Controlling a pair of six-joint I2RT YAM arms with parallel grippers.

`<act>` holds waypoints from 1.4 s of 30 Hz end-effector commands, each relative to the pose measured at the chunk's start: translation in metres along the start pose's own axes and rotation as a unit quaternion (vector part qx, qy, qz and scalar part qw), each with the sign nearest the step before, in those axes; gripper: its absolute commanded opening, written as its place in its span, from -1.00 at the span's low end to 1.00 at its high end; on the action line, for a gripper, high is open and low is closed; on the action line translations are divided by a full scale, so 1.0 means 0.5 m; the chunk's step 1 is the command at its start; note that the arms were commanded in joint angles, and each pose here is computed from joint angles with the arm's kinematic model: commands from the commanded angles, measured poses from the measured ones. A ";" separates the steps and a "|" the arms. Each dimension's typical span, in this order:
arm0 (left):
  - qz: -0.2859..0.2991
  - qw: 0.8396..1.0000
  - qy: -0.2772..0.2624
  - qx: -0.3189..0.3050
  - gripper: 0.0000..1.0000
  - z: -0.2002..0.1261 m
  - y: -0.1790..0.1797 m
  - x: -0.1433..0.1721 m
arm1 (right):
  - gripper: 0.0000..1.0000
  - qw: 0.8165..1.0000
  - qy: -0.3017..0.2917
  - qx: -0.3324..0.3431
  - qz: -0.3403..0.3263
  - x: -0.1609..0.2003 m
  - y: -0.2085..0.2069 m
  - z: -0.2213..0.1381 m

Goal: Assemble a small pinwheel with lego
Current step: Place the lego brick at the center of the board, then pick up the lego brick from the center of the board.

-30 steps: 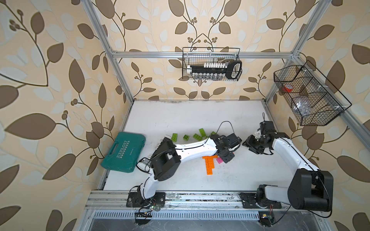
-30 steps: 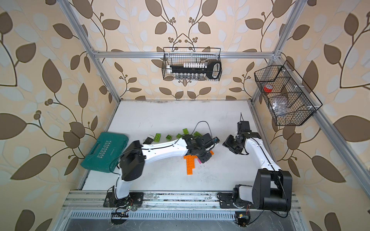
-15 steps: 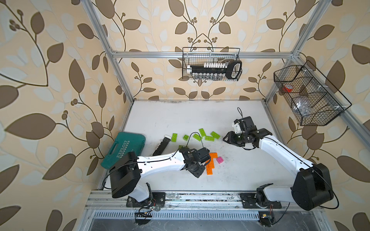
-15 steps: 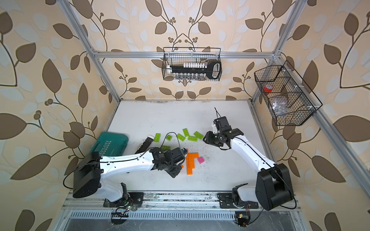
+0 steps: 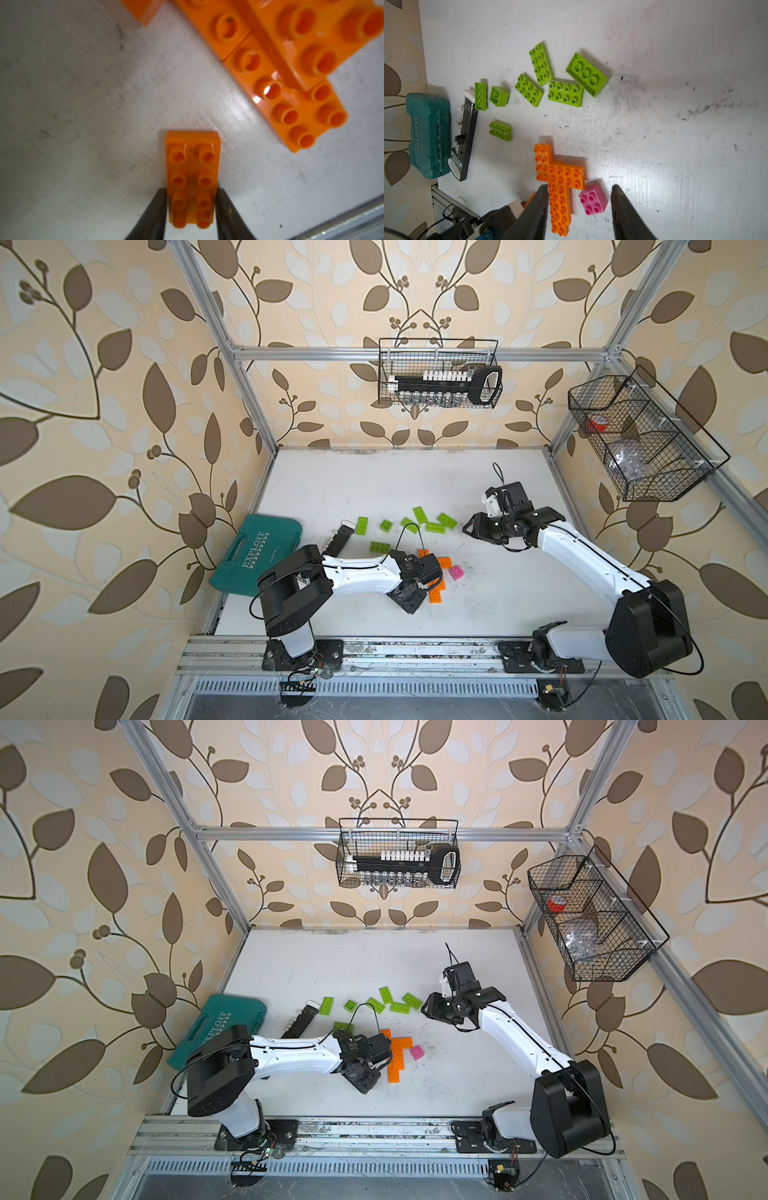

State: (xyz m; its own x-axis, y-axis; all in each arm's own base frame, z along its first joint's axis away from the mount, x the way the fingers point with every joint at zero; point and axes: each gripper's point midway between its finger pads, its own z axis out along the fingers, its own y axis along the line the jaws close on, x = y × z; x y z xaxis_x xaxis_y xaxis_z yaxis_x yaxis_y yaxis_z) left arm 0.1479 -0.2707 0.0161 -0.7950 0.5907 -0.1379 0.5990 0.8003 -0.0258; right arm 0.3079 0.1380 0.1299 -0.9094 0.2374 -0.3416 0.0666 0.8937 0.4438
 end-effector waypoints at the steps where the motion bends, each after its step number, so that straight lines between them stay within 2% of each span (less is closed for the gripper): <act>1: -0.007 1.000 0.000 -0.016 0.00 -0.005 0.015 -0.003 | -0.05 1.000 -0.010 0.002 -0.011 -0.007 0.004 -0.012; 6: -0.027 0.999 0.006 -0.042 0.22 -0.010 0.040 0.016 | -0.05 1.000 -0.009 0.007 -0.011 -0.004 -0.001 -0.010; 13: -0.059 0.997 -0.005 -0.058 0.26 -0.025 0.067 0.035 | -0.05 1.000 -0.010 0.010 -0.009 -0.004 -0.004 -0.008; 20: -0.078 0.995 -0.014 -0.056 0.25 -0.031 0.080 0.027 | -0.05 0.999 -0.017 0.034 -0.023 -0.004 -0.005 -0.015; 23: -0.083 0.995 -0.041 -0.038 0.24 -0.052 0.074 0.015 | -0.05 0.996 -0.017 0.072 -0.039 0.015 0.001 -0.021; 26: -0.103 0.990 -0.094 0.006 0.32 -0.096 0.068 -0.004 | -0.04 0.993 -0.010 0.096 -0.064 0.056 0.034 -0.022; 29: -0.147 0.976 -0.146 0.059 0.37 -0.137 0.080 -0.023 | -0.05 0.991 0.011 0.105 -0.079 0.106 0.074 -0.012; 33: -0.228 0.946 -0.195 0.127 0.42 -0.168 0.127 -0.040 | -0.11 0.989 0.048 0.108 -0.089 0.181 0.128 0.015; 37: -0.290 0.914 -0.217 0.185 0.43 -0.180 0.170 -0.061 | -0.26 0.984 0.094 0.112 -0.104 0.248 0.170 0.057; 42: -0.327 0.883 -0.235 0.243 0.45 -0.191 0.187 -0.083 | -0.42 0.974 0.118 0.154 -0.117 0.288 0.189 0.088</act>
State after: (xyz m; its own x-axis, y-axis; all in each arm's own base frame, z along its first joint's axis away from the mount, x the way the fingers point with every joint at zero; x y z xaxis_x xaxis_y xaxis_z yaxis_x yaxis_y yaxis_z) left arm 0.2235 -0.1929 0.0945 -0.9271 -0.1429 -0.3465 0.0681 0.8449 -0.5306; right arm 0.2041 0.2721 0.0855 -0.9758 -0.0853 -0.2015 -0.1149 0.9835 0.1400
